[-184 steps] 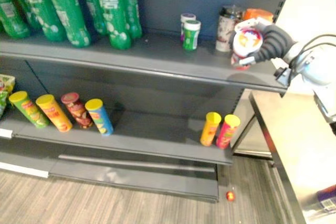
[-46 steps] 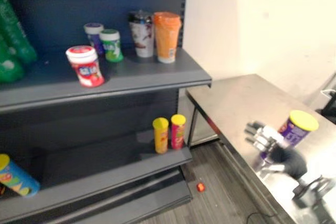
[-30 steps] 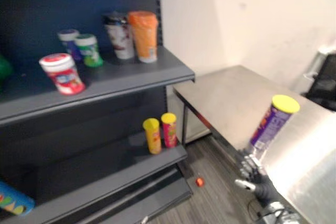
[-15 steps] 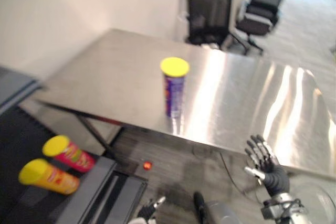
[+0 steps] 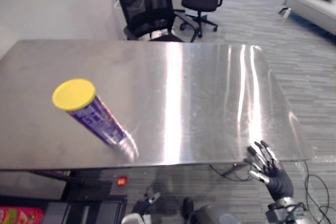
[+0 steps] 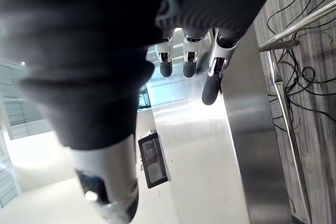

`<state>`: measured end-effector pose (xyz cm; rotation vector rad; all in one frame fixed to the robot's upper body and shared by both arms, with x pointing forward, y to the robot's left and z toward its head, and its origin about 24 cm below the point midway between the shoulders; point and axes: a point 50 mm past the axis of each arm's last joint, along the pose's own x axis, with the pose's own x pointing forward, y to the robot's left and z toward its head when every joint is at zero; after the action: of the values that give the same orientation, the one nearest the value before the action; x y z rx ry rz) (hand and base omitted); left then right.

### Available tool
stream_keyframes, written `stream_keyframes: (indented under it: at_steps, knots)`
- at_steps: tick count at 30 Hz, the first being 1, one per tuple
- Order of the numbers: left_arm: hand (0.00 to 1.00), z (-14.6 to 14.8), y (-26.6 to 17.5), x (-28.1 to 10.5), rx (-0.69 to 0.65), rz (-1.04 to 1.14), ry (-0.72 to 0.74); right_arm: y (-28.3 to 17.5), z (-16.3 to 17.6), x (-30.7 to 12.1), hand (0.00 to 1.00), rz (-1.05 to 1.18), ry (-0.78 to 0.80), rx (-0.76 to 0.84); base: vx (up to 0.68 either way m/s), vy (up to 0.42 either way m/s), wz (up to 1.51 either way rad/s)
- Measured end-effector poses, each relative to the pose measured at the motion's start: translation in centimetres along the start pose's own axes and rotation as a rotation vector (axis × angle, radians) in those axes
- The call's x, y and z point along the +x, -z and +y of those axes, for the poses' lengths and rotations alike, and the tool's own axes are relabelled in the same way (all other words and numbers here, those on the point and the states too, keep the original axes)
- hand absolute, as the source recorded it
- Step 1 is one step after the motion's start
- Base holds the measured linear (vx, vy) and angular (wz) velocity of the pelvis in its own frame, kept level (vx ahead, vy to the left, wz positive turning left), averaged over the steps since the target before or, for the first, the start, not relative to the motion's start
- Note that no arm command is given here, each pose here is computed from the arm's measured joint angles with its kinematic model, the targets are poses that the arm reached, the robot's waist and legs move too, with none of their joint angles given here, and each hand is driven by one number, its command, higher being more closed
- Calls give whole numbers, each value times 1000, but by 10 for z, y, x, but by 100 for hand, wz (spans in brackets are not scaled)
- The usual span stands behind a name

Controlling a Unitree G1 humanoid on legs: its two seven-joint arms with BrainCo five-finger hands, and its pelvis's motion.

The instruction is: Put the gum and the chips on the shelf.

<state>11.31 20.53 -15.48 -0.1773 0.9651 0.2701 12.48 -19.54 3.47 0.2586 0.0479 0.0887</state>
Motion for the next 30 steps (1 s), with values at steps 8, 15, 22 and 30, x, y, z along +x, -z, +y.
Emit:
stream_keyframes:
  at_steps: [8,15,22,30]
  knots:
    - [0,19,21,-11,-113,27,-89,-31,-3,11,0,-147,-19,-47,93,166,-4]
    - [0,22,33,-16,-129,56,-86,-84,-7,19,0,-387,-40,-185,102,170,23]
    - [0,24,32,-16,-124,51,-73,-104,-10,51,0,-411,-176,-333,40,83,33]
    - [0,25,35,-18,-96,68,-59,-87,1,102,0,-291,-325,-390,10,24,30]
